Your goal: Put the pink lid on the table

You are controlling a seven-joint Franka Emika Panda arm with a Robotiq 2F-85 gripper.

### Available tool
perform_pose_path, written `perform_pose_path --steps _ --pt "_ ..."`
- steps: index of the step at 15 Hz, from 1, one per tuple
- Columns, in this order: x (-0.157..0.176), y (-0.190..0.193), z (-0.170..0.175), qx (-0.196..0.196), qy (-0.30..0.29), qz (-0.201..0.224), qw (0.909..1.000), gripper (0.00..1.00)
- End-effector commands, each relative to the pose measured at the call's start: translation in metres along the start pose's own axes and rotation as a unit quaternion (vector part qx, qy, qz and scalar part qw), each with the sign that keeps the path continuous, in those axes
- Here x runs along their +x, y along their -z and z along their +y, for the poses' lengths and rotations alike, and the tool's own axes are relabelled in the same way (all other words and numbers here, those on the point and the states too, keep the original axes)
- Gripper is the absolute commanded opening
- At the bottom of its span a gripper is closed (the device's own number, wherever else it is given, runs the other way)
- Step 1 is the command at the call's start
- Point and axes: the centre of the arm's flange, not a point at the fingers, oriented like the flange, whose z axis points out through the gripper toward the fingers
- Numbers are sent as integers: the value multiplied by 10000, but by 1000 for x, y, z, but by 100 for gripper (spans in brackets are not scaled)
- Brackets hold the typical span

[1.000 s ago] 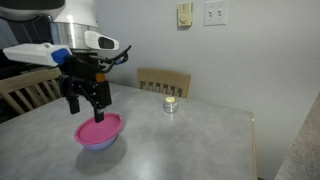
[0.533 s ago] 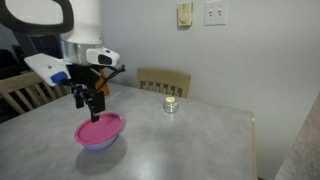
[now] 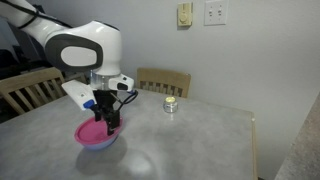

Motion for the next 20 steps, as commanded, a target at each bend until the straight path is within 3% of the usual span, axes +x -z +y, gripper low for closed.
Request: perform_pose_path --steps 1,5,8,14,20 --pt "27 7 5 -363 -307 -89 9988 100" --pt "42 17 7 -710 -486 -81 9963 100" --pt "56 15 11 -489 -314 16 9983 100" --pt "67 0 19 -444 444 186 9979 100" --pt "73 -6 25 -473 1166 469 9909 100"
